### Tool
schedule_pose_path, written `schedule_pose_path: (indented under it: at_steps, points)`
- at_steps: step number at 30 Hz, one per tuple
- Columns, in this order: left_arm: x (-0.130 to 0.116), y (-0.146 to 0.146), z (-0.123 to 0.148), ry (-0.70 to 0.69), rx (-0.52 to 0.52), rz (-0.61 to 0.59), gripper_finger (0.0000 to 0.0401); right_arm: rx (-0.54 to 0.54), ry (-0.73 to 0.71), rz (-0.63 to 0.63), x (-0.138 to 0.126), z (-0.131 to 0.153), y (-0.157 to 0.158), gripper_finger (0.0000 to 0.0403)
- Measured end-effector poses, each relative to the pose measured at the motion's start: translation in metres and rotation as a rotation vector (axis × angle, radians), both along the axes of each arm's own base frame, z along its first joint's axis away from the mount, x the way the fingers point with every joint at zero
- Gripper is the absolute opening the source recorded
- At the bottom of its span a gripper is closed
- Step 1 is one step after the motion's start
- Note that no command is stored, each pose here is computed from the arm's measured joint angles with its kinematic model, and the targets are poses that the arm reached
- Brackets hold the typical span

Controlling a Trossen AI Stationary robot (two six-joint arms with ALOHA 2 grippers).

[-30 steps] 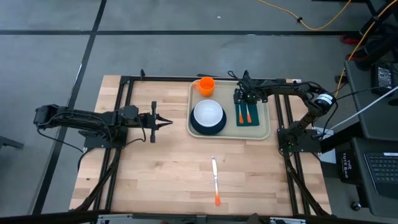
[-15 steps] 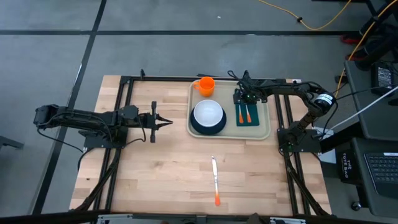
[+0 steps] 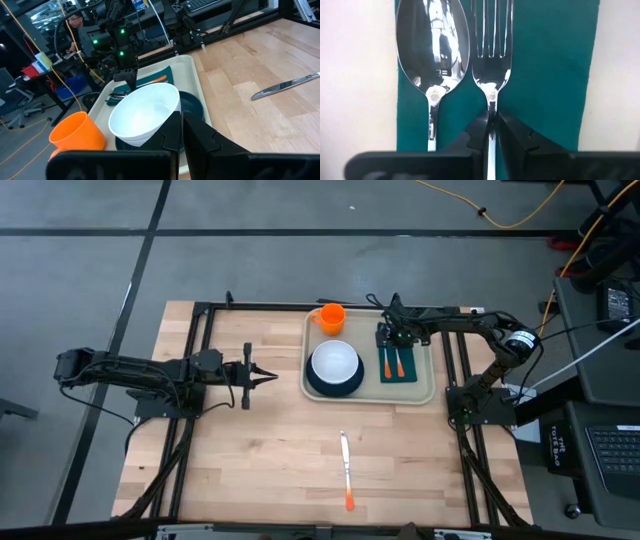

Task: Set up tray
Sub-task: Put the orange fork to the right of the orange spoon on the serving tray

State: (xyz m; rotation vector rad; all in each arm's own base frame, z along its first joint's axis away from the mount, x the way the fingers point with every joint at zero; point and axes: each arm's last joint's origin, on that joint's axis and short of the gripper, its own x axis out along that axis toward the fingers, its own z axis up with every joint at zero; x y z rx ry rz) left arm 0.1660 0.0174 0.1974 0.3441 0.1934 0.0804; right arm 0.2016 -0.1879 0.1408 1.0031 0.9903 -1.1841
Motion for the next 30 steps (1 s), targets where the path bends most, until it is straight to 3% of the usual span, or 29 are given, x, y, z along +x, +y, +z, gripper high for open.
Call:
schedule_pose_path:
  at_steps: [30]
  points:
    - [-0.0003, -0.0002, -0.002, 0.019, -0.022, -0.003, 0.0012, 0.002, 0.014, 0.02, -0.0018, 0.0, -0.0006, 0.0045]
